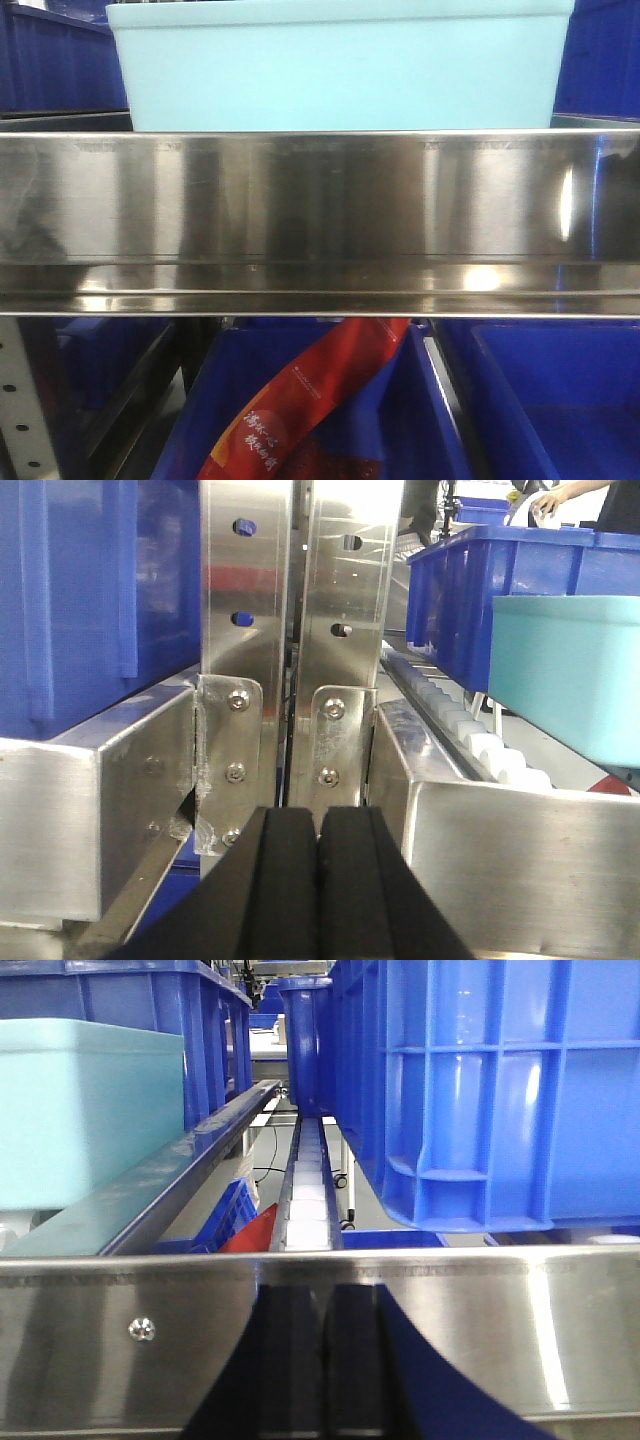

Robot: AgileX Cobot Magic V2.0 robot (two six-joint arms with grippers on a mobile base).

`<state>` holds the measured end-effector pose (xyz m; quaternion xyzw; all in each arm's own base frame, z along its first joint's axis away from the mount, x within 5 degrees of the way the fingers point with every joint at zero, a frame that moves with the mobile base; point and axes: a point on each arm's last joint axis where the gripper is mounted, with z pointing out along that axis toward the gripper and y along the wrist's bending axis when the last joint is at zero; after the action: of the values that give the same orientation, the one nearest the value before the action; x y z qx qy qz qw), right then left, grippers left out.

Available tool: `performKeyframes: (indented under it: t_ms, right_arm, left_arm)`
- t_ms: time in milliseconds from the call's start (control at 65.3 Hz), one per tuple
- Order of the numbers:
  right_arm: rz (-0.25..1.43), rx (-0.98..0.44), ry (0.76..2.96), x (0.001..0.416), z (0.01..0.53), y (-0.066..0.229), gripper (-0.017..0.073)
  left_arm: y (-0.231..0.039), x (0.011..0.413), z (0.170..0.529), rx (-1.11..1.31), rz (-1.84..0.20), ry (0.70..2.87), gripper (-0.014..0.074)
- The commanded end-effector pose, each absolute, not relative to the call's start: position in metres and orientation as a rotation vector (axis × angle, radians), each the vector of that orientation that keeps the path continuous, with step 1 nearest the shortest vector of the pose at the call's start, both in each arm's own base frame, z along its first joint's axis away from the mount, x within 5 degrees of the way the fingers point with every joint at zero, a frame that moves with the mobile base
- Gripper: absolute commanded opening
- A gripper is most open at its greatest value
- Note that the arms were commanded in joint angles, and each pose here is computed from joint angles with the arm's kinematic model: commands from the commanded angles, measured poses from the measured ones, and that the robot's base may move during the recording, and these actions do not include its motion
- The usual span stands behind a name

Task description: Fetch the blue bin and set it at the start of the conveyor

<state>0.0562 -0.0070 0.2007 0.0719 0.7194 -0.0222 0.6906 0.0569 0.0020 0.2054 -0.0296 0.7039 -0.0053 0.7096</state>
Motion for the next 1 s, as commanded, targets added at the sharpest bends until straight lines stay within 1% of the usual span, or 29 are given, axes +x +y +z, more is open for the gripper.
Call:
performKeyframes:
  t_ms: [0, 582, 980]
  right_arm:
    - [-0.058, 0.153, 1.579, 0.056, 0.2038, -0.0072, -0.0162]
    - [-0.058, 0.153, 1.579, 0.056, 0.2038, -0.0072, -0.0162]
    - [-0.068, 0.151, 1.484, 0.0556, 0.2125, -0.008, -0.0162]
  left_arm:
    - [0.0017, 0.0564, 0.2081, -0.061, -0.017, 1.539, -0.0111]
    - [0.0016, 0.0563, 0.2098, -0.06, -0.018, 1.519, -0.0111]
    - [0.0014, 0.0557, 0.2167, -0.046, -0.01, 1.444, -0.0111]
